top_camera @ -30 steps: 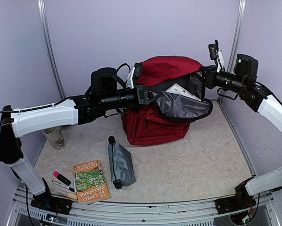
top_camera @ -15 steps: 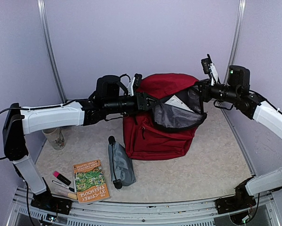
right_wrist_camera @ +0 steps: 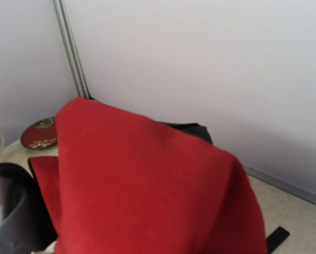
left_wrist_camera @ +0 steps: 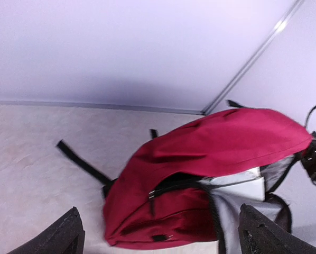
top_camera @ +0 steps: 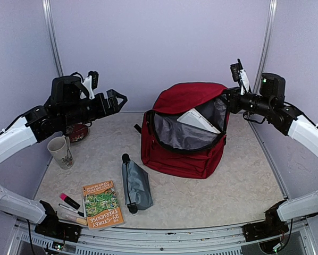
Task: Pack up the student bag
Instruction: Place the largest pocket in the student bag, then adjust the book at the corner of the board.
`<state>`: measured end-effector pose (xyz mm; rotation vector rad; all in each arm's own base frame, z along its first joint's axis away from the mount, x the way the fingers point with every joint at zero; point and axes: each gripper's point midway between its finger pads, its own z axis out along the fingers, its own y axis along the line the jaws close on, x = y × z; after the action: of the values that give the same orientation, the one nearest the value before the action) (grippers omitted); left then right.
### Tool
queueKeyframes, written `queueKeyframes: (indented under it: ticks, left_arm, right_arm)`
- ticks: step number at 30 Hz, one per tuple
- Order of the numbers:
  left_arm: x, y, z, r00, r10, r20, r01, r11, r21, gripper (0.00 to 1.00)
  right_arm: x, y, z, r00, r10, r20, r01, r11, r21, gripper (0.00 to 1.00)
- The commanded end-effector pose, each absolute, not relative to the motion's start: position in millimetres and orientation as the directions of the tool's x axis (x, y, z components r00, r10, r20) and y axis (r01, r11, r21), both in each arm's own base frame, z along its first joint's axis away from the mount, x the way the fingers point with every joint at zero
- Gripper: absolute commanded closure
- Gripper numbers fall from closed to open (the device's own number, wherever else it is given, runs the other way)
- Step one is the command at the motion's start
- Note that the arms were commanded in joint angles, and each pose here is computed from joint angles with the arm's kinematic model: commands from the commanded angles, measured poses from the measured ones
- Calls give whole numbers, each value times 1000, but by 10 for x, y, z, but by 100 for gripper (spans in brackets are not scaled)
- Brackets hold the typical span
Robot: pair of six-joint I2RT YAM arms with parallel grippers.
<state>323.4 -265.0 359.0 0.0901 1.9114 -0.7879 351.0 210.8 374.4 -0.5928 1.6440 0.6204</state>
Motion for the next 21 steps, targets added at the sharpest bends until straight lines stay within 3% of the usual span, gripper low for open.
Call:
queueKeyframes:
  ticks: [1,5,12,21]
  left_arm:
    - [3072,-2056,2490,-658,-172,-733,165,917,-363,2]
    - [2902,-1757,1929,-754,-261,-603,30,903,-428,4]
    - [2437,-1258,1115,-793,-424,-437,-260,885,-387,4]
    - [2070,-1078,533,-811,-473,-343,-358,866,-349,9]
  right_arm:
    - [3525,2157,3921,-91,-13,-996,-697,715,54,100]
    - [3552,2198,3932,-96,-6,-995,-708,703,64,100]
    - [3527,2200,3905,-105,-3,-995,-713,697,73,100]
    - [3560,2216,3785,-125,-7,-992,-712,697,85,100]
